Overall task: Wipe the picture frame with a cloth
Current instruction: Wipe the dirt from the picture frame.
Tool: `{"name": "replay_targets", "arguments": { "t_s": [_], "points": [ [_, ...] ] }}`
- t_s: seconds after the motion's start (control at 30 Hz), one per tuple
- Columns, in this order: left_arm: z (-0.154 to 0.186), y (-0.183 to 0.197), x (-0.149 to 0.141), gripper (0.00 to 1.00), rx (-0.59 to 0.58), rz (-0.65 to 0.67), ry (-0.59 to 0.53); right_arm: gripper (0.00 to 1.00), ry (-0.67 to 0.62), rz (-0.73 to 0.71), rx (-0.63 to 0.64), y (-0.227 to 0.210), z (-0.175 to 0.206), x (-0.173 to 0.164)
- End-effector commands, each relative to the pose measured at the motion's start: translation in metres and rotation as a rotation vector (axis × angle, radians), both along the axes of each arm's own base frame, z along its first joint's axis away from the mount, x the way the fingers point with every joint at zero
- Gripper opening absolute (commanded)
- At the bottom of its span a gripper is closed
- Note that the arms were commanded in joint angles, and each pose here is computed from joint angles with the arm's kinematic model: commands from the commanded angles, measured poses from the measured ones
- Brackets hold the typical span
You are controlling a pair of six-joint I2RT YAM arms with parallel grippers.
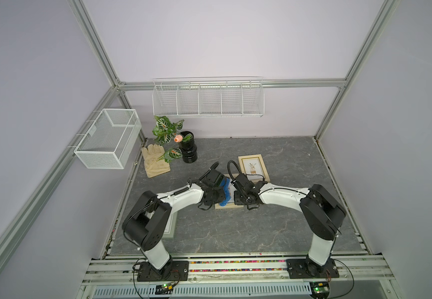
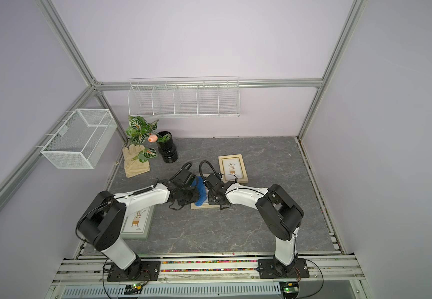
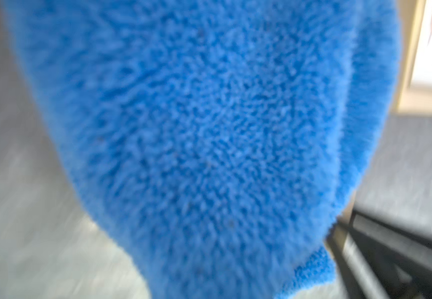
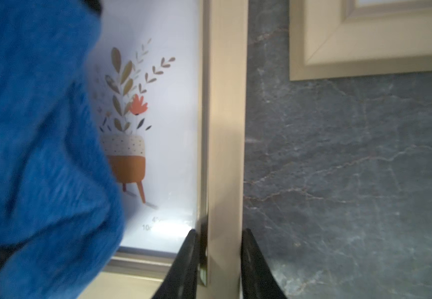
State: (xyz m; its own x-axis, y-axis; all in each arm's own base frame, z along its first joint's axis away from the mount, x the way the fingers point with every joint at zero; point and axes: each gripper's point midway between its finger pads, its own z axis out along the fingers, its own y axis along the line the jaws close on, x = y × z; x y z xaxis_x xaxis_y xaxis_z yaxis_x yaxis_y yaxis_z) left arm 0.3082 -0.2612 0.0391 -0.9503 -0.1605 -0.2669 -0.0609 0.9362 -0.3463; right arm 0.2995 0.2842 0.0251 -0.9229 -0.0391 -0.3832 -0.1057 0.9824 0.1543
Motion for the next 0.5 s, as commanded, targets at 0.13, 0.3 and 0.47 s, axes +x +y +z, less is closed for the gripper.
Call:
{"name": "replay_targets", "arguments": {
  "t_s": [0.13,0.3,0.47],
  "points": [
    [-0.022,-0.026,0.042,0.00,0.049,-0.029,0.012,0.26,0.116,-0.008,-0.128,-0.032,-0.031,-0.031],
    [-0.021,0.007,0.051,0.00,0.101,0.025,0.005,0.26,0.113,-0.005,-0.134,-0.033,-0.030,-0.030],
    [-0.010,0.053,0.055,0.00,0.158,0.076,-0.016,0.26,0.113,-0.006,-0.131,-0.034,-0.031,-0.032]
  ]
}}
